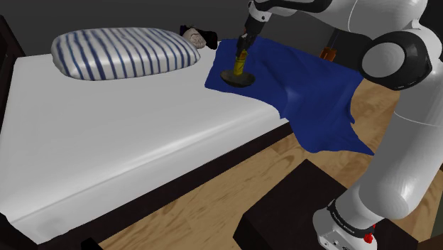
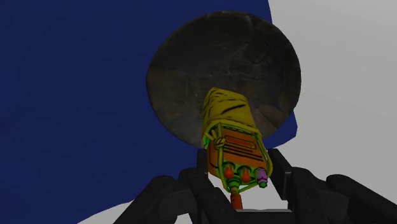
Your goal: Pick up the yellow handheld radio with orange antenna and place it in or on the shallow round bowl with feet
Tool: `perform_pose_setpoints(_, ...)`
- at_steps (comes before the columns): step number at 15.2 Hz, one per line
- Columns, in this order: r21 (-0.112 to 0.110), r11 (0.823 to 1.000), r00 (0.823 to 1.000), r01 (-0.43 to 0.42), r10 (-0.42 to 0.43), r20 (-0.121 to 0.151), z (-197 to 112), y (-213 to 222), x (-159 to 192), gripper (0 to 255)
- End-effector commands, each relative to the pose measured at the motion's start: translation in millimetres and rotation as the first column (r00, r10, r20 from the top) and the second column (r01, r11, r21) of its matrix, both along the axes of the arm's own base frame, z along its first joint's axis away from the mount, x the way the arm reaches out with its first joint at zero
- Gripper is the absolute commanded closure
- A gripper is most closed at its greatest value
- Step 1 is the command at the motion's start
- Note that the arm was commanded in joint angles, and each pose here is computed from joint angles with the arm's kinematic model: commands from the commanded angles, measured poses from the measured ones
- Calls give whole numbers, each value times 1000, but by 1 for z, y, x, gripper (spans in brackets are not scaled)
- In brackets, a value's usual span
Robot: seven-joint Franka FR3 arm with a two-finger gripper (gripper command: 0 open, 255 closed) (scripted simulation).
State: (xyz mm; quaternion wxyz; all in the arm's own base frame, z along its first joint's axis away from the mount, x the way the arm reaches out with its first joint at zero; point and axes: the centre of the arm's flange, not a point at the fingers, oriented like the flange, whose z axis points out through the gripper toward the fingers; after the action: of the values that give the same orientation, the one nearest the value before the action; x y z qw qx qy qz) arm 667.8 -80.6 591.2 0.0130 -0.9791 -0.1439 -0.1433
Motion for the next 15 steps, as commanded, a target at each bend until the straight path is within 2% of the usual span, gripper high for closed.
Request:
perform_pose_setpoints(1, 0, 1000, 1000, 0, 0, 0, 0, 0, 0, 0)
perform_pose_setpoints(6, 0, 1000, 1000, 0, 0, 0, 0, 0, 0, 0)
perform_pose_setpoints(10, 0, 1000, 1000, 0, 0, 0, 48, -3, -14, 0)
perform_pose_setpoints(15, 0, 1000, 1000, 0, 0, 0, 48, -3, -14, 0)
